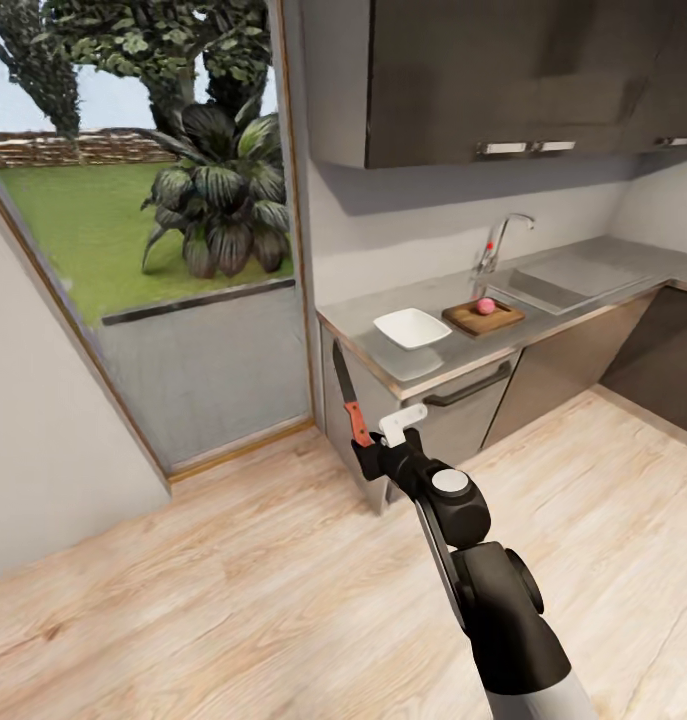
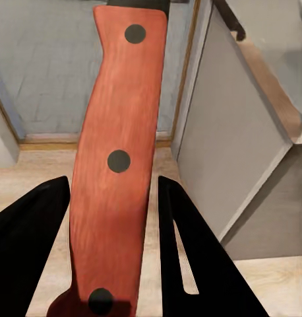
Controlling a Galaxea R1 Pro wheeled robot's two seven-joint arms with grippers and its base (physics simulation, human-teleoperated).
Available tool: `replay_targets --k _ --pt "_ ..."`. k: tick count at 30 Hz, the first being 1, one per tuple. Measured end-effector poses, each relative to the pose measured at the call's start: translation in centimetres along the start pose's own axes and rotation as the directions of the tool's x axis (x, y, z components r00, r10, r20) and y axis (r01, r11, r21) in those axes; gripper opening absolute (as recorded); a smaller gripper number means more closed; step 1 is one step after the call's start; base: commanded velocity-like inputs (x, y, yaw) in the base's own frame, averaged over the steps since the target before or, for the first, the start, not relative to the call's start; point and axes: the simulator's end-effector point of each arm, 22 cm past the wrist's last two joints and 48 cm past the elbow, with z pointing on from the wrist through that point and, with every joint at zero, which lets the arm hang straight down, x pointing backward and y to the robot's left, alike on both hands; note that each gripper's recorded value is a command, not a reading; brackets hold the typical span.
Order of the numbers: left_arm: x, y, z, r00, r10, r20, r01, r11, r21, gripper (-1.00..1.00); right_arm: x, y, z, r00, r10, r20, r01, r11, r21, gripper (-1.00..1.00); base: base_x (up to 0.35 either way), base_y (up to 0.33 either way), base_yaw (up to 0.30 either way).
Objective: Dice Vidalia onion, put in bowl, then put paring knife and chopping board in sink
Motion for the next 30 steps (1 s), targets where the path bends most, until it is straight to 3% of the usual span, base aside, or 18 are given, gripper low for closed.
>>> replay_targets --k 30 --pt "0.01 0.01 -0.01 1.0 0.0 0.0 0.0 1.0 0.0 1.0 0.04 0.04 -0.03 1.0 0.001 0.0 -0.001 1.0 -0.001 -1.0 0.198 -0.246 0.0"
